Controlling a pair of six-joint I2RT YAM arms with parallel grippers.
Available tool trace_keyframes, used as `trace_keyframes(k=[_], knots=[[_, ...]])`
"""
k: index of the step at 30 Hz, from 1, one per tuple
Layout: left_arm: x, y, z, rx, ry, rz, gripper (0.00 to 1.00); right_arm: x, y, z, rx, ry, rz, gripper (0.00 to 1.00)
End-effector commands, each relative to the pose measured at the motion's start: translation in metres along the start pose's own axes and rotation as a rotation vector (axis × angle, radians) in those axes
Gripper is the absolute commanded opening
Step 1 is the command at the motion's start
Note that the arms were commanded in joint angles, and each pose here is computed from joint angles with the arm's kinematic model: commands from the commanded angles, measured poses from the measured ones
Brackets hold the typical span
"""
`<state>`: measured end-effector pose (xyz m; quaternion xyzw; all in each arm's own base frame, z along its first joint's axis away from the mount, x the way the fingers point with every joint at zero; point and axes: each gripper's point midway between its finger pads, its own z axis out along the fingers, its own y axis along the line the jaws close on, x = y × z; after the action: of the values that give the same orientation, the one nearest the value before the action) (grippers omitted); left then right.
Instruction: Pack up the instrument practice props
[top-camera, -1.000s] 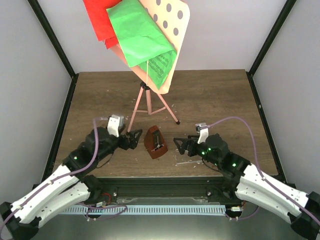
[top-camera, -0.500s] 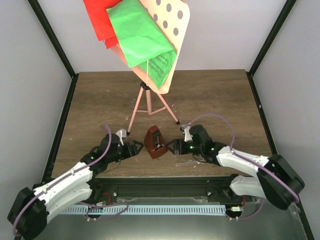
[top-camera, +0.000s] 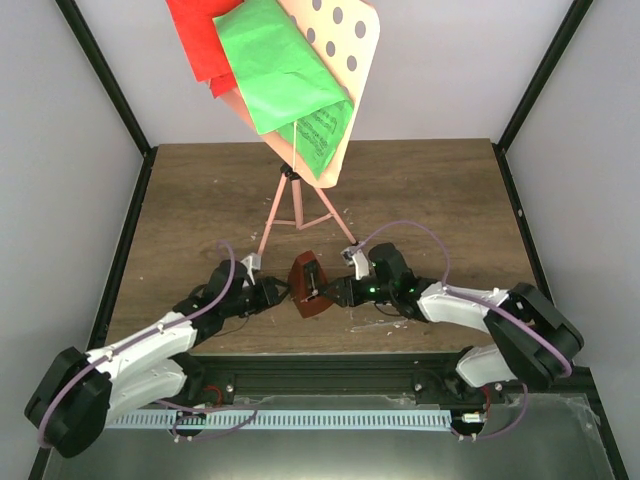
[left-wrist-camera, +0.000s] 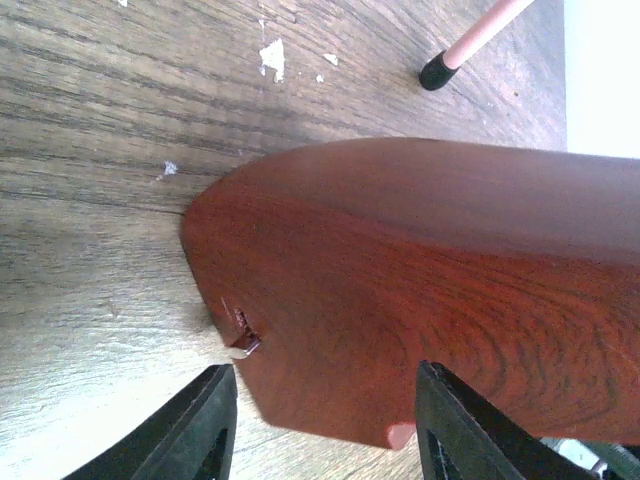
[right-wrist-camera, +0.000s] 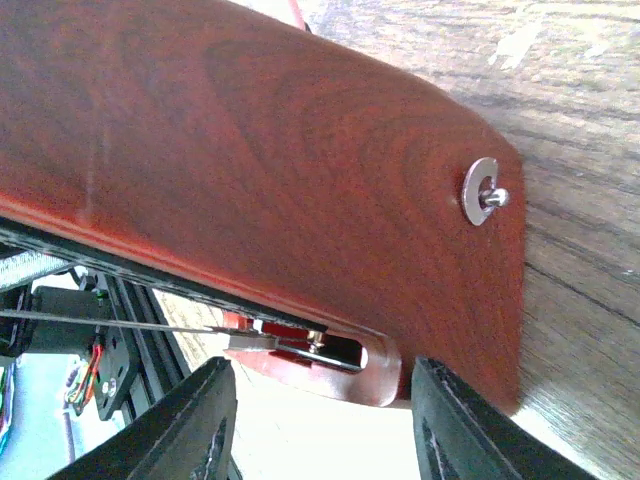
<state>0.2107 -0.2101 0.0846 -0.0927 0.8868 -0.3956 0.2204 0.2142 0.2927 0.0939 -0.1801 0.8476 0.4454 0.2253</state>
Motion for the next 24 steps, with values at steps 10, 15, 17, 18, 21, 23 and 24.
trace_keyframes(k=[10, 15, 17, 18, 21, 23, 24], knots=[[-0.025, -0.002, 0.009, 0.028, -0.041, -0.018, 0.38, -0.003, 0.03, 0.009, -0.194, 0.003, -0.084, 0.43], [-0.037, 0.002, 0.006, 0.051, -0.059, -0.017, 0.38, 0.001, 0.036, 0.016, -0.215, 0.019, -0.07, 0.44], [-0.042, 0.005, 0.003, 0.048, -0.074, -0.019, 0.38, 0.001, 0.038, 0.016, -0.219, 0.009, -0.066, 0.44], [-0.044, 0.006, 0.001, 0.048, -0.08, -0.02, 0.38, 0.001, 0.038, 0.016, -0.218, 0.004, -0.063, 0.44], [-0.051, 0.004, -0.003, 0.068, -0.082, 0.003, 0.41, 0.003, 0.034, 0.012, -0.2, -0.008, -0.058, 0.44], [-0.056, 0.004, -0.004, 0.064, -0.079, 0.015, 0.43, 0.005, 0.03, 0.009, -0.176, -0.015, -0.055, 0.47], [-0.058, 0.005, -0.004, 0.059, -0.077, 0.022, 0.44, 0.007, 0.028, 0.007, -0.163, -0.017, -0.053, 0.48]])
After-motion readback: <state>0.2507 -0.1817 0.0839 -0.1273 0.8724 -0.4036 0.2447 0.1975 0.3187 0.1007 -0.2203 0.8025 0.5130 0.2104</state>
